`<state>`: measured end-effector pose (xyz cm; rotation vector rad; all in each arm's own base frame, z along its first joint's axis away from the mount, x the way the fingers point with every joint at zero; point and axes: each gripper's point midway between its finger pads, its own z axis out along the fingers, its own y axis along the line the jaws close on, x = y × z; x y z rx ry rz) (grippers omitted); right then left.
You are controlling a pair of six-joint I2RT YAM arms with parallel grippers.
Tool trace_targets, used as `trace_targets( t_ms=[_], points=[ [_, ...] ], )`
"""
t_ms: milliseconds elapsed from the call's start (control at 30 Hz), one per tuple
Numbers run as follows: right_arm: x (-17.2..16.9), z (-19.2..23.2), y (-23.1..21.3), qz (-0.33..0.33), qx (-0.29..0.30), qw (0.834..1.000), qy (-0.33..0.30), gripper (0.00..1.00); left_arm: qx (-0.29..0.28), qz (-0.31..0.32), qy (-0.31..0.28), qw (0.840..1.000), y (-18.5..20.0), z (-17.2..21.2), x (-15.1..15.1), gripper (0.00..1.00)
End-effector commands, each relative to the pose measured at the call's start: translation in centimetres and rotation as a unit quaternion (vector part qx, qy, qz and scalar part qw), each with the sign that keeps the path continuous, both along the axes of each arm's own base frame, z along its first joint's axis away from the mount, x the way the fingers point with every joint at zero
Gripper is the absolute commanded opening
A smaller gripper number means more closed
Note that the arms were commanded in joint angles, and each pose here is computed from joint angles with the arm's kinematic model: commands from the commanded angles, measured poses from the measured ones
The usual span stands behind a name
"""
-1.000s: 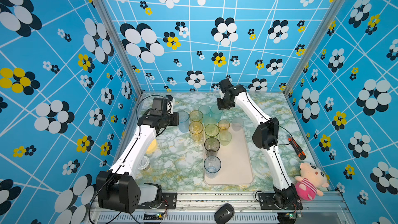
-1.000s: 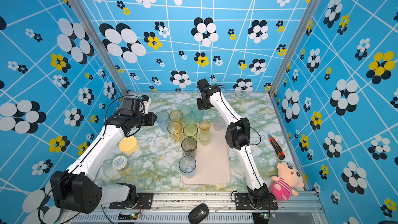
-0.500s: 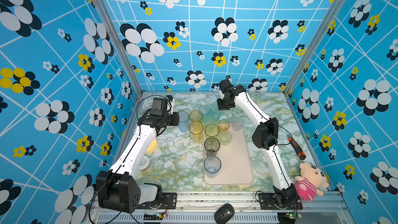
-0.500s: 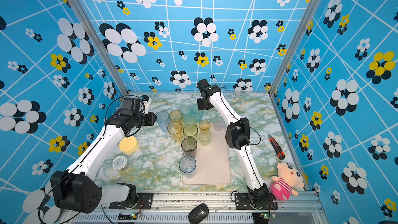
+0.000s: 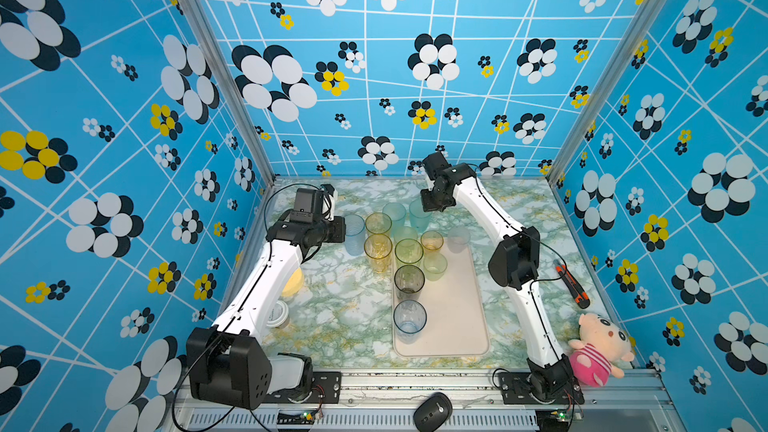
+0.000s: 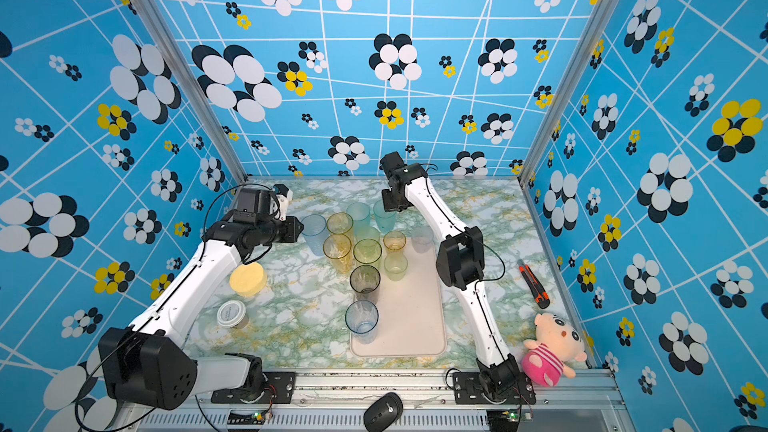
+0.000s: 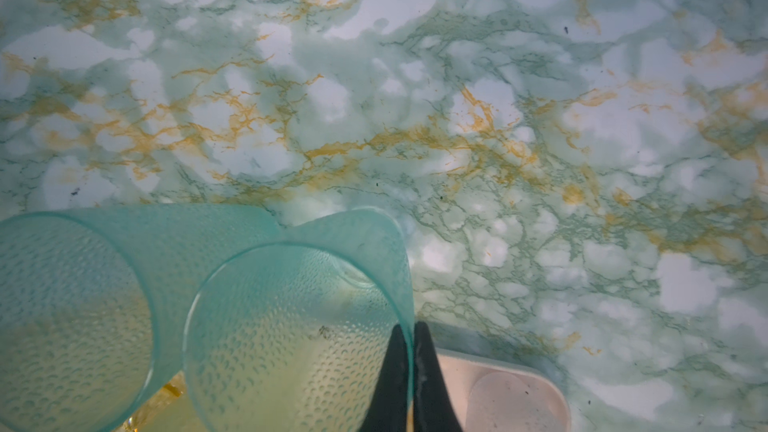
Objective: Place the glasses into the tray
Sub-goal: 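Close the right gripper on the teal dotted glass rim and lift, then carry the teal dotted glass with the right gripper over the tray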
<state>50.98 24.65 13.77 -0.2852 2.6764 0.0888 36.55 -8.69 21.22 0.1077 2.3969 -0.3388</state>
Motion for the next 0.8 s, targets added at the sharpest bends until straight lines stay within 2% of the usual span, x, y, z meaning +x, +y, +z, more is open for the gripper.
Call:
trace_targets(
  t_ms=[0, 233, 433, 767],
  points=[
    [0.5, 5.0, -0.6, -0.005, 0.008, 0.998, -0.059, 0.01, -0.003, -0.010, -0.008, 1.000, -0.2, 0.4, 0.3, 0.29],
    [0.2, 8.4, -1.6, -0.012, 0.004, 0.996, -0.093, 0.01, -0.004, -0.011, -0.008, 1.000, -0.2, 0.5, 0.2, 0.29],
    [-1.3, 11.9, -2.8, -0.010, 0.000, 0.993, -0.115, 0.01, -0.002, -0.011, -0.010, 1.000, -0.1, 0.7, 0.0, 0.29],
    [-8.0, 16.5, -6.9, -0.011, -0.008, 0.990, -0.144, 0.01, -0.003, -0.012, -0.011, 1.000, -0.1, 1.2, -0.3, 0.29]
  ],
)
